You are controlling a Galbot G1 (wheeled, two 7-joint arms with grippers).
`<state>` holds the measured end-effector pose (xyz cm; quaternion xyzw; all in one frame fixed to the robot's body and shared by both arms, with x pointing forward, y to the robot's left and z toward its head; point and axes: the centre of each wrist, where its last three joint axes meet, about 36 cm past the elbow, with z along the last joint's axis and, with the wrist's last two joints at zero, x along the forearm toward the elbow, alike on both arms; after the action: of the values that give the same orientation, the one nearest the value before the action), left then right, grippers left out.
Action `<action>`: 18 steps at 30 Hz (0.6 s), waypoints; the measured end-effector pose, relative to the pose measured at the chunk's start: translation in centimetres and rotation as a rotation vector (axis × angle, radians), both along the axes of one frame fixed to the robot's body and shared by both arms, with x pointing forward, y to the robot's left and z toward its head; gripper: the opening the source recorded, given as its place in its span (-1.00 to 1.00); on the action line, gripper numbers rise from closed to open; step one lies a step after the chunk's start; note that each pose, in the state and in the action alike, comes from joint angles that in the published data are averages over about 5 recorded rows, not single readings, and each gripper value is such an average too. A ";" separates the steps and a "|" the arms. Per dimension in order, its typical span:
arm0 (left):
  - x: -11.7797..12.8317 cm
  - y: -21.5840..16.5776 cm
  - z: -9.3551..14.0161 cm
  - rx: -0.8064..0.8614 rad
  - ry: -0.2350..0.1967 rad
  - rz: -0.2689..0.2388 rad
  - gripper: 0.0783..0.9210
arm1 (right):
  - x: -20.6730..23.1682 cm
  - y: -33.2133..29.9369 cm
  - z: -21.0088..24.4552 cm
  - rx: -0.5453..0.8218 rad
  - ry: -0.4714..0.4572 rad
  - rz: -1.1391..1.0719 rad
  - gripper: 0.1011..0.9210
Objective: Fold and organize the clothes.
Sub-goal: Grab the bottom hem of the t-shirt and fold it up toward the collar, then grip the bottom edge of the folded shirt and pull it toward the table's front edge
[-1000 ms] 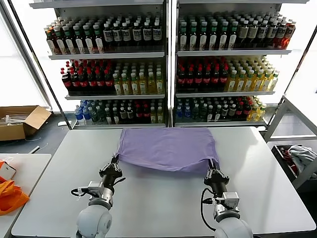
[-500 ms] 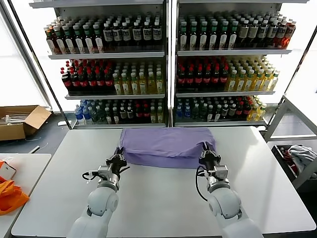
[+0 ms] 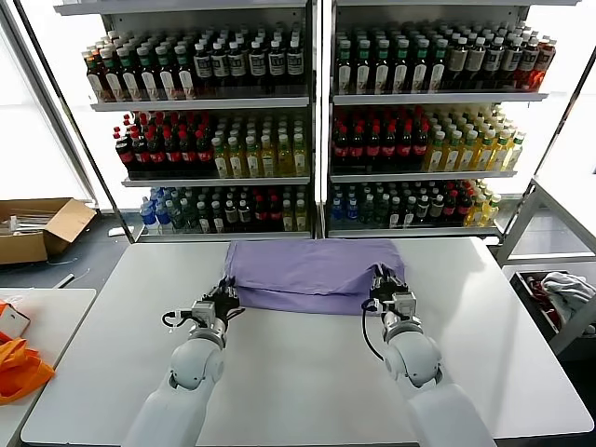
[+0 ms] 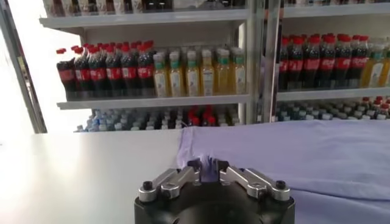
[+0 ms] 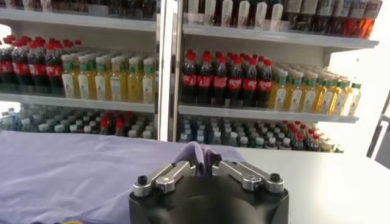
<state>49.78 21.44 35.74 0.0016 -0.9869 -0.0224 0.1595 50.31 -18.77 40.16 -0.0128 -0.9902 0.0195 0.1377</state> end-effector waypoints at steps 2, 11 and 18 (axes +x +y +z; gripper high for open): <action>-0.1 0.1 0.0 0.006 0.007 0.004 -0.27 | 0.0 0.0 0.2 0.014 0.001 -0.017 0.04; -1.7 0.3 1.2 0.029 0.022 0.004 0.34 | -2.5 -1.0 0.8 -0.001 0.012 -0.068 0.65; -3.1 0.5 2.1 0.042 0.027 -0.002 0.73 | -5.0 -1.7 0.8 -0.042 0.052 -0.094 0.76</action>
<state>46.66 21.96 37.84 0.0039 -0.9840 -0.0434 0.1728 45.28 -20.48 40.94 -0.0619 -0.9839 0.0339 0.1640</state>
